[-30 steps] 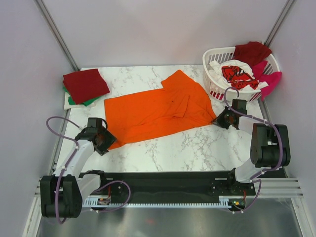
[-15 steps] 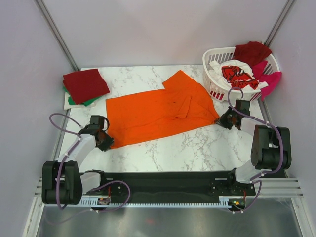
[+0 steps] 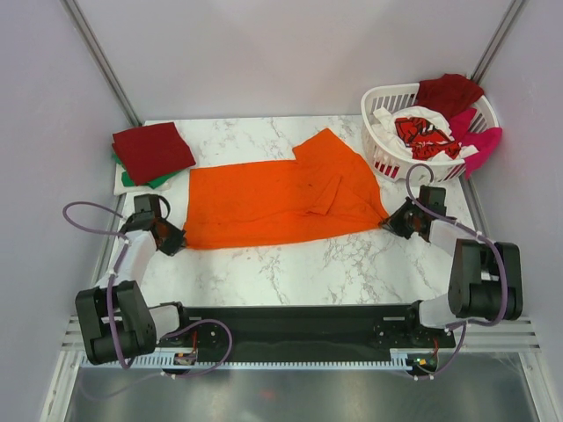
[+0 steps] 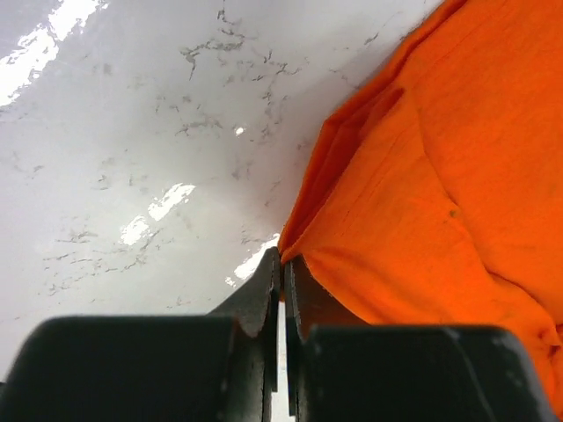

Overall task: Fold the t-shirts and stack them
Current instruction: Fold the tshirt

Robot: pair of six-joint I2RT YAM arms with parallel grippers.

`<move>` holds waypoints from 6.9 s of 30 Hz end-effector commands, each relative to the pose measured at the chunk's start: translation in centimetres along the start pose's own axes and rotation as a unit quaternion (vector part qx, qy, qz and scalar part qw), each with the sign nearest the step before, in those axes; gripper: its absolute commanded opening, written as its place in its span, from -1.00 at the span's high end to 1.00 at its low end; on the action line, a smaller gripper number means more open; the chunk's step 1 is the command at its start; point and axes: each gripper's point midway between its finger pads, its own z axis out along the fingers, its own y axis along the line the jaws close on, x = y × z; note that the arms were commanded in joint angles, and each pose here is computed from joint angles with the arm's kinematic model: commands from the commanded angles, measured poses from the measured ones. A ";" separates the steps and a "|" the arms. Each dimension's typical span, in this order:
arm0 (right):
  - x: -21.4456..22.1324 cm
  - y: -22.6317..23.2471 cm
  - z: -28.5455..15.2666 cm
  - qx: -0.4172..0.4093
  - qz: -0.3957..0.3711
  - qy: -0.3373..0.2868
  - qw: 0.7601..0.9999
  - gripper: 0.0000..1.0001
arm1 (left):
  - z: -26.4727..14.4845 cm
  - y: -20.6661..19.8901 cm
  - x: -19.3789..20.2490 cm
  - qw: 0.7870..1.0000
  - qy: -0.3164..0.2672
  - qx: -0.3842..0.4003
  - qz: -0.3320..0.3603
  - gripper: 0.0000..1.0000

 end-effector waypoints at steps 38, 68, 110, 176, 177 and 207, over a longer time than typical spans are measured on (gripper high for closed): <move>3.4 15.0 0.3 -0.059 -0.182 0.006 0.982 0.60 | -9.9 -5.6 -0.9 0.971 -0.028 0.179 0.158 -0.50; 4.8 13.0 6.8 -0.006 -0.190 0.028 0.981 0.32 | -10.3 -5.8 -0.8 0.968 -0.039 0.185 0.166 -0.43; 6.1 22.4 8.9 -0.087 -0.200 0.050 0.975 -0.15 | -10.5 -5.8 -0.8 0.967 -0.043 0.186 0.167 -0.41; 7.6 7.9 -14.0 -0.088 -0.159 0.030 0.983 -0.62 | -11.9 -10.0 4.1 0.958 -0.039 0.134 0.251 -0.49; 6.8 8.7 -14.3 -0.092 -0.169 0.021 0.981 -0.65 | -10.6 -10.2 2.0 0.959 -0.076 0.087 0.261 -0.50; 6.7 8.1 -14.8 -0.090 -0.239 0.021 0.967 -0.83 | 10.7 -16.6 -10.3 0.958 -0.006 0.046 0.282 -0.19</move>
